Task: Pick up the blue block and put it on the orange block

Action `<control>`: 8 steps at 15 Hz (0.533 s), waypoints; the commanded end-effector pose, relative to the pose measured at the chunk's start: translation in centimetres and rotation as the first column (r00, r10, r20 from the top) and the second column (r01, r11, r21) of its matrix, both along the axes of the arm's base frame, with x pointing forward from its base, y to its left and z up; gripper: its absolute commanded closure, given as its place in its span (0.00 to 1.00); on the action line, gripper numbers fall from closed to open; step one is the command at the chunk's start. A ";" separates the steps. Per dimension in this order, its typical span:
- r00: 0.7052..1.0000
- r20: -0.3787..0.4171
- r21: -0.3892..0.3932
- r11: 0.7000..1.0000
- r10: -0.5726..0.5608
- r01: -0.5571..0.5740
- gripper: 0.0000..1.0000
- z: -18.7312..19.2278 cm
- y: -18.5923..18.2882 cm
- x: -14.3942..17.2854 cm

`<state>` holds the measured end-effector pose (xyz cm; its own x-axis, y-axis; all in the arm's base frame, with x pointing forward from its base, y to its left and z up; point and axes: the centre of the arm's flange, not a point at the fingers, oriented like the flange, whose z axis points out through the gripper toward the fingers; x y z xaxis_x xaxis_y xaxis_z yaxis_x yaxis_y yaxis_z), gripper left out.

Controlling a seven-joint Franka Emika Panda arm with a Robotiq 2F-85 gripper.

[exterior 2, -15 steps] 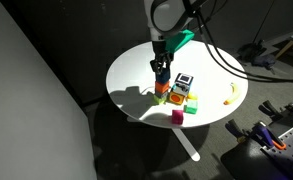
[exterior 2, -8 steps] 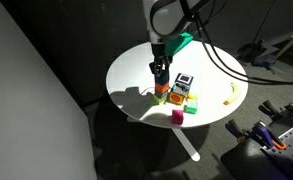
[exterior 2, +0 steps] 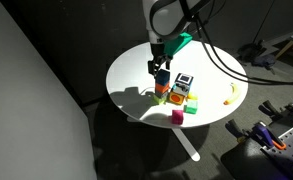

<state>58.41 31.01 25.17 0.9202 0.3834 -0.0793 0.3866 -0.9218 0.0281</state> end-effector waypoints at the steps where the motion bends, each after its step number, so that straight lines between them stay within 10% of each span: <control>1: 1.000 0.016 0.005 1.000 0.008 -0.008 0.00 1.4 0.3 0.3; 8: 0.998 0.050 0.036 0.999 -0.032 0.030 0.00 4.2 0.6 0.7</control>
